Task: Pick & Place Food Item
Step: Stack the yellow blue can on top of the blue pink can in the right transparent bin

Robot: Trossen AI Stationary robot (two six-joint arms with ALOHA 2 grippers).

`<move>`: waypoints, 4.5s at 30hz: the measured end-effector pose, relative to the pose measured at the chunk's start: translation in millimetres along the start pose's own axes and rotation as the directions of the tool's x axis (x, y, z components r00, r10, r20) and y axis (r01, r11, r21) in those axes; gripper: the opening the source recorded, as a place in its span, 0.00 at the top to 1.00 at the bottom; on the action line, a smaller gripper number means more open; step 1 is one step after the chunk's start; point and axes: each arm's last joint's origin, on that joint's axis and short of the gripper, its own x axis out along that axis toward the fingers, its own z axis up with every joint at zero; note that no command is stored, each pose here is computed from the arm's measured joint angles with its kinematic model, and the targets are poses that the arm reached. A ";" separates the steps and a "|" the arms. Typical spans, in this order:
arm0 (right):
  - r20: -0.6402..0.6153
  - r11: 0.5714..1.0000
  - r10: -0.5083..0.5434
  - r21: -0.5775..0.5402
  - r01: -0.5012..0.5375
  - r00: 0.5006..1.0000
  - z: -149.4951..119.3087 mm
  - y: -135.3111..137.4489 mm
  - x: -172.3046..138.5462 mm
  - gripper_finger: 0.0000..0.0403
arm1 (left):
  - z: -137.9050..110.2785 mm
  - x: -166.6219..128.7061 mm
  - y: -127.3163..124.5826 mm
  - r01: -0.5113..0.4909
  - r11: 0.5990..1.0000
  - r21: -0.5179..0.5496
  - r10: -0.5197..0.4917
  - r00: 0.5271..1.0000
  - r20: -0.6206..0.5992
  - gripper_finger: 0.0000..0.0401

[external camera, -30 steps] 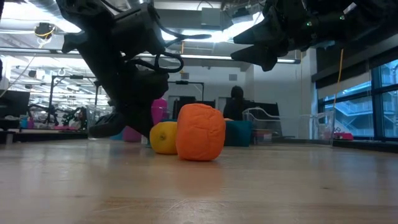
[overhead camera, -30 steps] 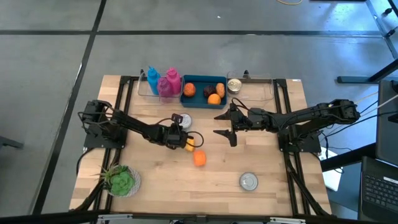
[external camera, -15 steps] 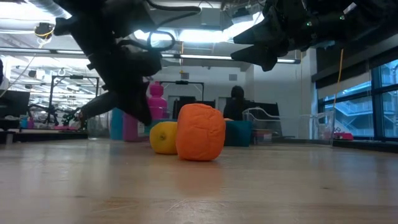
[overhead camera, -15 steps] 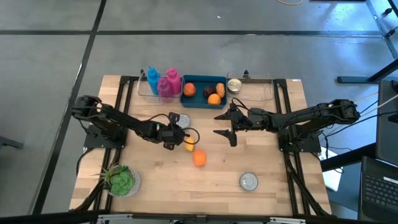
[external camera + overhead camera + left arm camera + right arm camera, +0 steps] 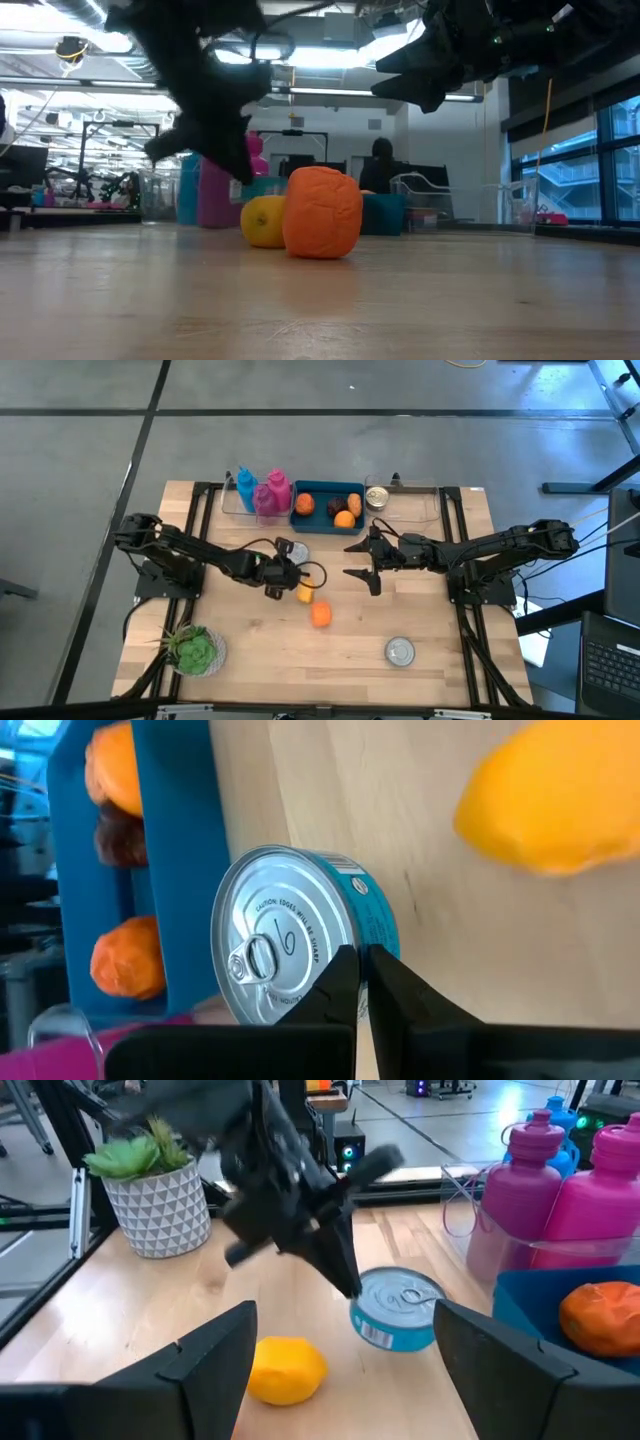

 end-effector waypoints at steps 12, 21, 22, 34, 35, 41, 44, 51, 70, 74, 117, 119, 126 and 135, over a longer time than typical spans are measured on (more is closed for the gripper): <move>-0.143 0.995 -0.005 -0.101 -0.009 0.990 -14.0 0.7 -1.2 0.25 | 31.4 -20.7 25.4 0.028 0.998 0.062 -0.035 0.993 0.110 1.00; -0.132 0.890 -0.103 -0.456 0.032 0.986 -14.7 10.8 -2.2 0.25 | 38.4 -28.6 31.7 0.053 0.991 0.123 -0.069 0.989 0.129 1.00; -0.131 0.870 -0.111 -0.492 0.033 0.985 -14.7 10.9 -2.2 0.25 | 39.5 -29.6 32.2 0.068 0.990 0.124 -0.084 0.987 0.137 1.00; -0.327 0.725 -0.139 -0.676 -0.129 0.935 19.8 8.5 11.6 0.25 | 60.4 -45.9 48.3 0.085 0.982 0.169 -0.118 0.973 0.200 1.00; -0.338 0.711 -0.134 -0.688 -0.147 0.931 20.1 8.7 13.0 0.25 | 60.6 -46.4 48.7 0.087 0.981 0.174 -0.121 0.973 0.197 1.00; -0.374 0.674 -0.094 -0.706 -0.217 0.923 23.7 12.5 27.3 0.25 | 61.9 -45.6 48.2 0.089 0.975 0.205 -0.131 0.971 0.202 1.00; -0.392 0.655 -0.070 -0.712 -0.254 0.917 19.4 14.6 32.3 0.25 | 62.4 -45.7 48.6 0.079 0.973 0.217 -0.125 0.970 0.206 1.00; -0.412 0.655 -0.102 -0.713 -0.251 0.905 11.4 14.6 39.7 0.25 | 61.4 -45.3 48.7 0.083 0.972 0.222 -0.128 0.972 0.198 1.00; -0.403 0.666 0.014 -0.679 -0.309 0.915 -0.5 29.8 54.3 0.25 | 42.4 -40.8 49.7 0.328 0.942 -0.070 -0.307 0.929 0.208 1.00; -0.378 0.678 0.028 -0.673 -0.295 0.925 2.0 30.7 55.4 0.25 | 22.6 -34.7 58.2 0.355 0.917 -0.182 -0.300 0.915 0.270 1.00; -0.526 0.528 -0.035 -0.732 -0.432 0.849 -67.3 35.8 101.2 0.35 | -62.8 -59.0 74.4 0.518 0.695 -0.498 0.023 0.677 0.736 0.59; -0.534 0.525 -0.044 -0.732 -0.436 0.844 -70.0 35.4 101.8 0.36 | -62.9 -58.9 74.4 0.518 0.695 -0.498 0.023 0.677 0.736 0.59; -0.530 0.529 -0.062 -0.736 -0.422 0.846 -70.7 30.1 103.6 0.40 | -62.9 -58.9 74.3 0.517 0.696 -0.498 0.022 0.678 0.735 0.59; -0.551 0.514 -0.070 -0.734 -0.444 0.831 -78.0 23.8 106.3 0.51 | -63.2 -58.6 74.0 0.517 0.696 -0.499 0.019 0.681 0.732 0.59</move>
